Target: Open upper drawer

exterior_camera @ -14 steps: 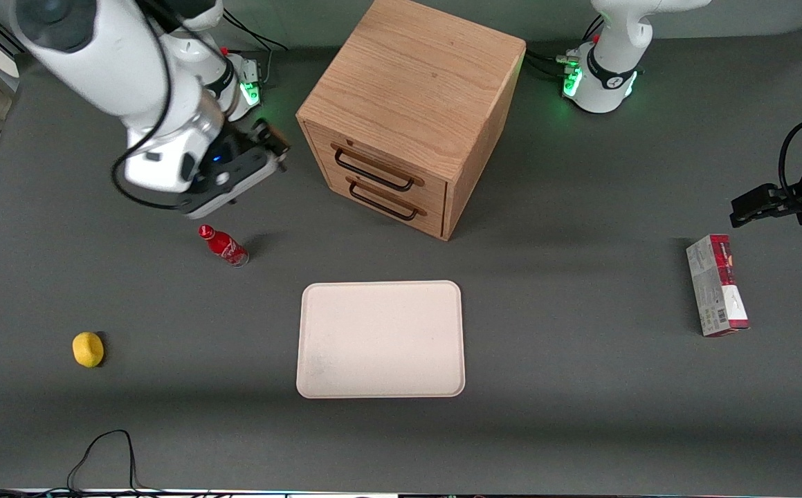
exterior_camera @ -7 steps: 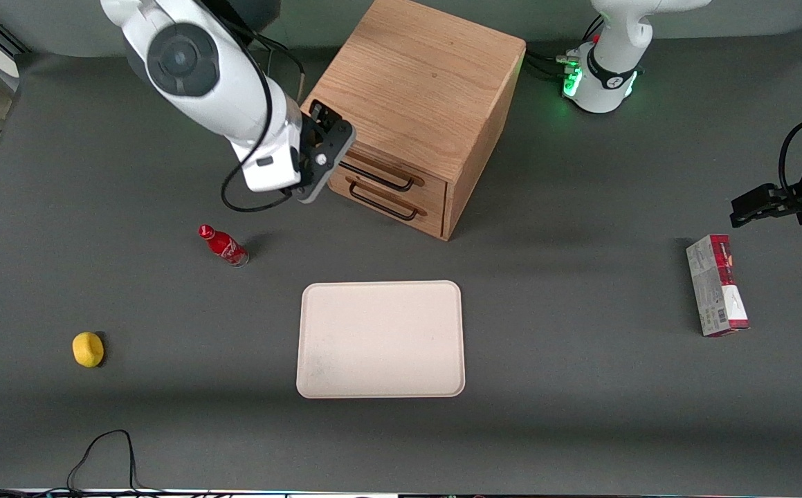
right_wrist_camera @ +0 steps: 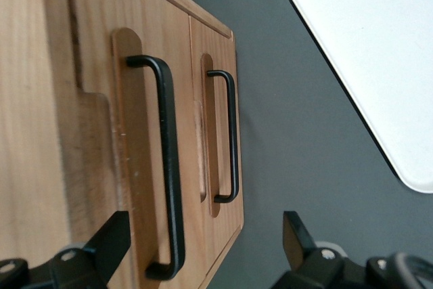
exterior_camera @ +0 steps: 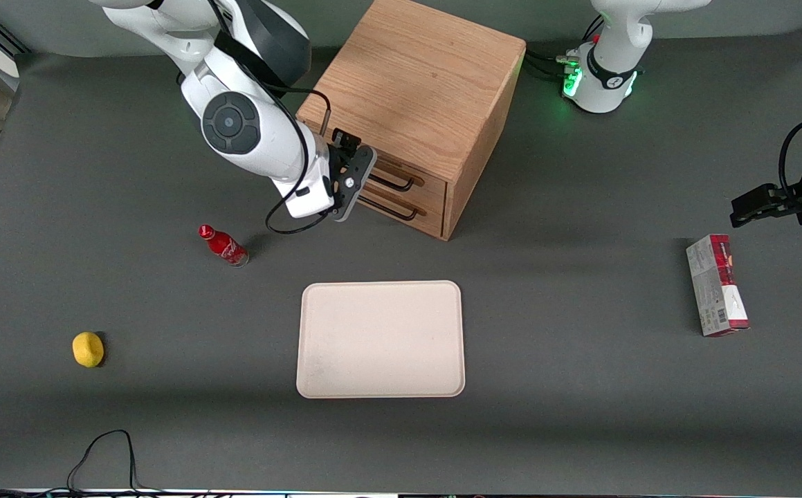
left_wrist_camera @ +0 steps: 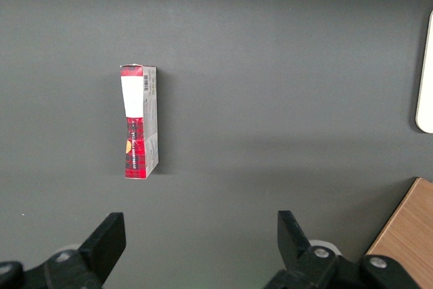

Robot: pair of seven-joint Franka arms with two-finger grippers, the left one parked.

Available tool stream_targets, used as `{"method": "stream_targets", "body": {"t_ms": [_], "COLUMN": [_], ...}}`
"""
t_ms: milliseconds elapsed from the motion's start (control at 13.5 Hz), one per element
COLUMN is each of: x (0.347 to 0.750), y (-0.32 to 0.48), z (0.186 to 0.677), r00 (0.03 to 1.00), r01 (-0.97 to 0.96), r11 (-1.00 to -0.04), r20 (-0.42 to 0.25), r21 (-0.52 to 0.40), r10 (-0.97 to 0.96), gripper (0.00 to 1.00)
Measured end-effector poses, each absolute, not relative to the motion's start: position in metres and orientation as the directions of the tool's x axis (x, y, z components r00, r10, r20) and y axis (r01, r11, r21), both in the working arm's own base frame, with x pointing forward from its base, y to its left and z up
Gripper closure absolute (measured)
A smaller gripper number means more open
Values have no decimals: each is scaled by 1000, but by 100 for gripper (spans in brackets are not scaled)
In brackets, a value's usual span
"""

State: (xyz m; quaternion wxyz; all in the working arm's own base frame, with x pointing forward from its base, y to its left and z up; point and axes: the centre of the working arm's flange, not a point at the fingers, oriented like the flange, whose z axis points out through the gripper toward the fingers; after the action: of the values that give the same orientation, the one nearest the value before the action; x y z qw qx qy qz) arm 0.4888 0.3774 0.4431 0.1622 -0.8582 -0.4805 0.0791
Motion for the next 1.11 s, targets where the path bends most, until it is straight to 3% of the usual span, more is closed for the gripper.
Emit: {"method": "stream_targets", "body": {"t_ms": [815, 1111], "x": [485, 506], "y": [381, 375], "z": [402, 371], "r00": [518, 511], "r01": [810, 830], "r11": [-470, -469], "r20": [51, 77], "r21": [-350, -302], "r10": [854, 856], "gripper": [0, 0]}}
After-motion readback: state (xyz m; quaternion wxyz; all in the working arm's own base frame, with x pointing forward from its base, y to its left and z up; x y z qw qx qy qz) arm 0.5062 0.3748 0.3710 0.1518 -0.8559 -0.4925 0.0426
